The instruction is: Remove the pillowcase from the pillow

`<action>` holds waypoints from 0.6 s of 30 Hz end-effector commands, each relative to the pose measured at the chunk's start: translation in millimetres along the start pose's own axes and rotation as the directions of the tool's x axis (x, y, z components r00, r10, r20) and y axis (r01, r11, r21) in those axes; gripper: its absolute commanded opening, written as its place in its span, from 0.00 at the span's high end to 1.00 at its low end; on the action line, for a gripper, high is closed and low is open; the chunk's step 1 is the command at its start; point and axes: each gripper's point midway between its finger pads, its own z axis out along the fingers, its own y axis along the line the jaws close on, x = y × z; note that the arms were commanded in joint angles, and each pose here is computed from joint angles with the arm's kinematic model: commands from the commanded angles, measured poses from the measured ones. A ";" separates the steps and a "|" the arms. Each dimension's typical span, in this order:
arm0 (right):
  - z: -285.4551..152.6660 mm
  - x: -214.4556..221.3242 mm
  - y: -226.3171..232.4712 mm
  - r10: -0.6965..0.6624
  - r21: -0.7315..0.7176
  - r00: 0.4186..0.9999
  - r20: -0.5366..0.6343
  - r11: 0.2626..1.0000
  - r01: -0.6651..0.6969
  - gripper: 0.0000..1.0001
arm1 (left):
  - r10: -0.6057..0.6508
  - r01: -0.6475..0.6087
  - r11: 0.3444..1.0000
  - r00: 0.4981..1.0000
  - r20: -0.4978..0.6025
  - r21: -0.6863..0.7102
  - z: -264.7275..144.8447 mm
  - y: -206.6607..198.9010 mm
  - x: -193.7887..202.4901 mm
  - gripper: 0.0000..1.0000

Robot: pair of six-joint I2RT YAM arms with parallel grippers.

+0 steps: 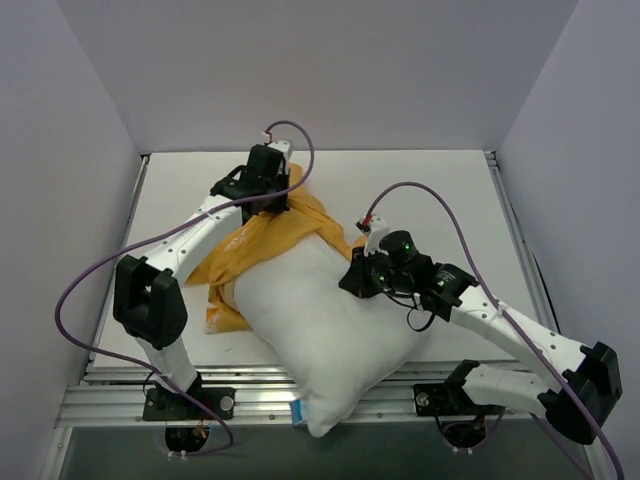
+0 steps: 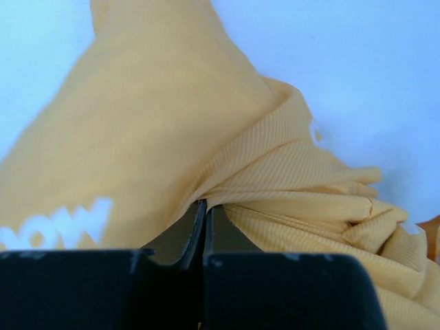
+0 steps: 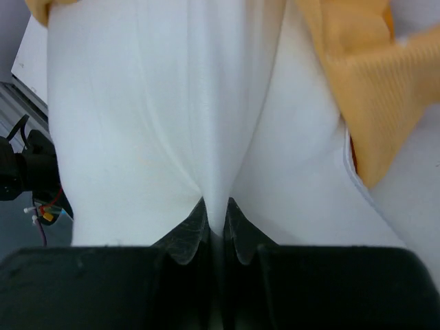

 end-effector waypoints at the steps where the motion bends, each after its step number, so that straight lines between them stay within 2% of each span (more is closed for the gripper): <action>1: -42.6 29.9 -6.2 0.003 0.065 0.992 -0.126 0.998 0.005 1.00 | -0.175 0.289 0.872 0.938 0.300 -0.394 -39.6 133.3 -67.2 0.98; 5: -68.4 17.2 -3.4 0.008 0.083 0.997 -0.076 0.997 -0.002 1.00 | -0.228 0.371 0.801 0.915 0.334 -0.469 -50.8 185.4 -66.2 0.98; 12: -119.2 -12.2 -21.5 -0.002 0.211 1.000 0.003 0.978 0.001 1.00 | -0.252 0.404 0.711 0.910 0.329 -0.576 -55.7 240.5 -52.6 0.98; 18: -161.8 -45.3 -24.6 -0.042 0.296 0.995 0.091 0.955 0.013 1.00 | -0.291 0.399 0.621 0.916 0.275 -0.675 -50.4 281.4 -29.7 0.98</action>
